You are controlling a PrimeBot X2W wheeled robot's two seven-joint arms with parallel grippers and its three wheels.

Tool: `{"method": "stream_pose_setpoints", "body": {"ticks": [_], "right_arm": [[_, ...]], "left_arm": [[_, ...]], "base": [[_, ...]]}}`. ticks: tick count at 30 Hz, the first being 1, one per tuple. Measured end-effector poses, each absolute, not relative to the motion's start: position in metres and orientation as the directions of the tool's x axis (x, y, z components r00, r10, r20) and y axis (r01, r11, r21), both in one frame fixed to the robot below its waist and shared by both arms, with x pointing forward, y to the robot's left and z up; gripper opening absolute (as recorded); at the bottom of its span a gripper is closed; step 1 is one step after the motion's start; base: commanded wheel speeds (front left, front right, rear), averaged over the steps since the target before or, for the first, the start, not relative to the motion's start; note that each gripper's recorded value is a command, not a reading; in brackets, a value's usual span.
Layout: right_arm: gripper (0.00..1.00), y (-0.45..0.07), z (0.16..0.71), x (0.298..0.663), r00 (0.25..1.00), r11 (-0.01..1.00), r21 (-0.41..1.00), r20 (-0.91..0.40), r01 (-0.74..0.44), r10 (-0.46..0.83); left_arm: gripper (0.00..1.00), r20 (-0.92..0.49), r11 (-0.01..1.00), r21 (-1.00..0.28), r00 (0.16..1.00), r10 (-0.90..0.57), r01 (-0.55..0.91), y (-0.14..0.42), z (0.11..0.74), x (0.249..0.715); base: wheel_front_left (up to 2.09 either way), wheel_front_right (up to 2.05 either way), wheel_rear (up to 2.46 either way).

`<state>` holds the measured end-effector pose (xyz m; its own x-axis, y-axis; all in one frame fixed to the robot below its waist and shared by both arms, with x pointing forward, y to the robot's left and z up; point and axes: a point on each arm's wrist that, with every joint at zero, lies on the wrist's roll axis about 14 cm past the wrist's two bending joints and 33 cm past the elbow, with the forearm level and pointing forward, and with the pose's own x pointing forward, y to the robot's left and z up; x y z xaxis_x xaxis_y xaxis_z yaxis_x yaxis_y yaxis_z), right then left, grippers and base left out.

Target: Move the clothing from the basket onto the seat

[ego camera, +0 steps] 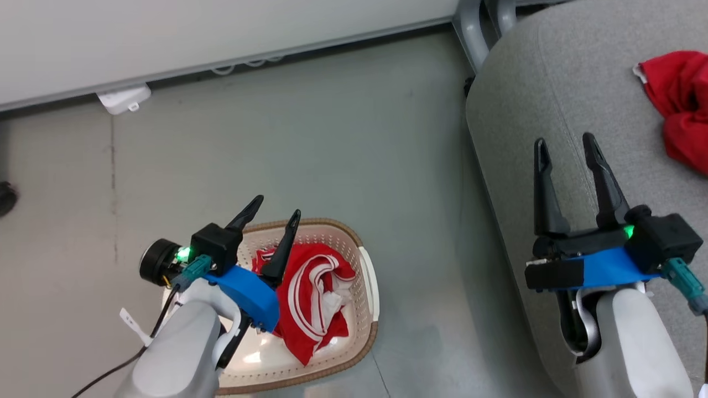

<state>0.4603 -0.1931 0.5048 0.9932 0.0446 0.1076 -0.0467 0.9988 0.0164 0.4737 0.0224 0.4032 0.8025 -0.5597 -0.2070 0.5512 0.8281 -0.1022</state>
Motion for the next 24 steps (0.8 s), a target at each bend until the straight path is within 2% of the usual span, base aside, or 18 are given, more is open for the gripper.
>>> {"method": "stream_pose_setpoints", "body": {"ticks": [12,24], "right_arm": [[1.0,-0.198,0.467,0.506,0.997,0.999,0.0,0.061,-0.05,0.05],[1.0,-0.212,0.424,0.524,0.999,0.999,-0.042,-0.009,-0.032,0.032]], "left_arm": [[1.0,-0.478,0.749,-0.131,0.62,-0.622,0.65,0.005,0.283,0.475],[1.0,-0.646,0.71,-0.184,0.461,-0.608,0.679,0.008,0.19,0.456]], "base": [[0.0,0.0,0.0],[0.0,0.0,0.0]]}}
